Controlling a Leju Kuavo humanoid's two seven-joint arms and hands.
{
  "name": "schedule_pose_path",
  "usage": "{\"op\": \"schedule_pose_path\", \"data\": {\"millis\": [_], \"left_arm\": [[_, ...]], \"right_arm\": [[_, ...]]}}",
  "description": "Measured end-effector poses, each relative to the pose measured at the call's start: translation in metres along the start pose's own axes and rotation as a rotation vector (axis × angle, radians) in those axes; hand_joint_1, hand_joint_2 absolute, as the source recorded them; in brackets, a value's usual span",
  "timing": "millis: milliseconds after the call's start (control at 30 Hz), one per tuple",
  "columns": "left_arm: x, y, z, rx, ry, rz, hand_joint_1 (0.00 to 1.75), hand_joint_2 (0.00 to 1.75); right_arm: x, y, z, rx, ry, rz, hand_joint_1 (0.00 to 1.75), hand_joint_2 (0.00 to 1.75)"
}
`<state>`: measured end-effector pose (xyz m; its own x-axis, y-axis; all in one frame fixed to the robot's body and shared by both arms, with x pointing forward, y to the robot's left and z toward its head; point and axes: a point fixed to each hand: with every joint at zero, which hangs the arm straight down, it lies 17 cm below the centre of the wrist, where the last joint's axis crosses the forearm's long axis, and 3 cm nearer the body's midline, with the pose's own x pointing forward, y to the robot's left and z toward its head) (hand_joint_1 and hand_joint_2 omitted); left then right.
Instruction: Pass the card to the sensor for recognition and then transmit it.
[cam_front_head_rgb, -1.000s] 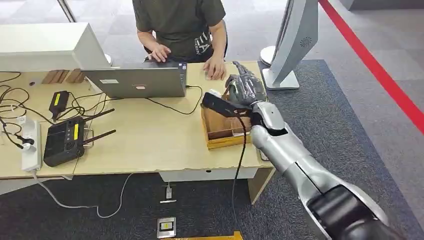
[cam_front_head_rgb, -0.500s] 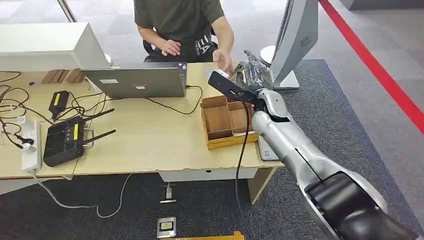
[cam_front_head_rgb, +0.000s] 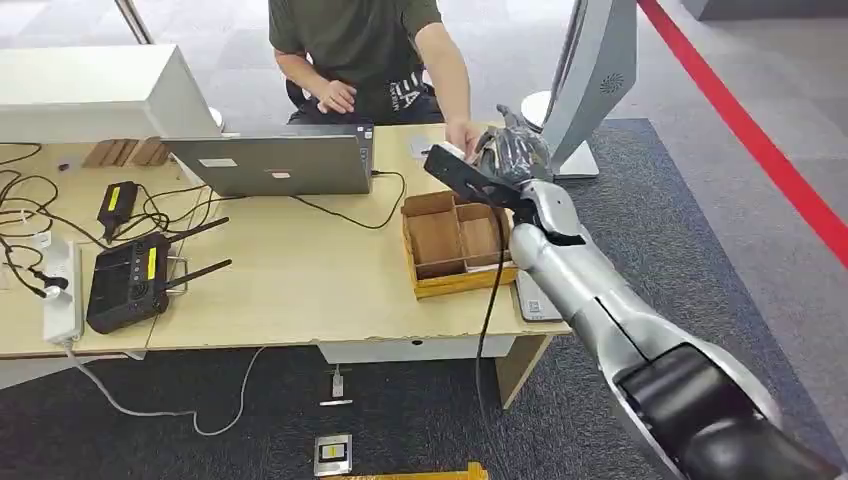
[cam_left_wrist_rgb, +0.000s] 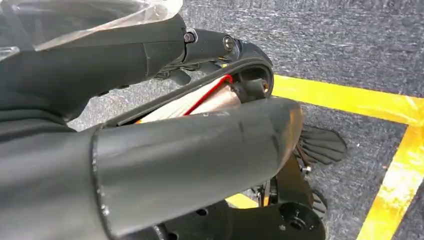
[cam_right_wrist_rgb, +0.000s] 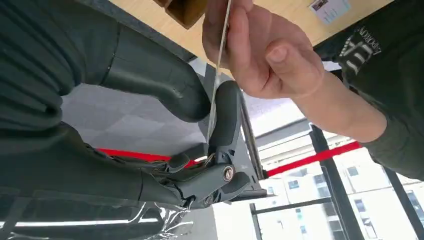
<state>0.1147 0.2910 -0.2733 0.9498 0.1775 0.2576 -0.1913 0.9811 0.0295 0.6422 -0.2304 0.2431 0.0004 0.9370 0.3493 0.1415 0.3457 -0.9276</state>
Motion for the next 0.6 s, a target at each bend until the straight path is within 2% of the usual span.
{"op": "schedule_pose_path", "data": {"millis": [33,67,100,333,600], "left_arm": [[0.0,0.0,0.0,0.0,0.0,0.0,0.0,0.0],[0.0,-0.001,0.0,-0.001,0.0,0.001,0.0,0.0],[0.0,-0.001,0.0,-0.001,0.001,0.002,0.0,0.0],[0.0,-0.003,0.0,-0.004,-0.001,0.002,0.0,0.0],[-0.001,-0.004,0.0,-0.009,-0.002,-0.002,0.0,0.0]], "right_arm": [[-0.001,0.0,0.0,0.0,0.002,0.001,1.75,1.75],[-0.002,0.0,0.0,-0.002,0.006,0.004,0.0,1.75],[-0.003,0.0,0.0,-0.003,0.008,0.009,0.0,0.0],[-0.014,-0.003,0.0,-0.018,0.029,0.058,0.0,0.0],[-0.062,-0.008,0.003,-0.029,0.102,0.087,0.0,0.0]]}}
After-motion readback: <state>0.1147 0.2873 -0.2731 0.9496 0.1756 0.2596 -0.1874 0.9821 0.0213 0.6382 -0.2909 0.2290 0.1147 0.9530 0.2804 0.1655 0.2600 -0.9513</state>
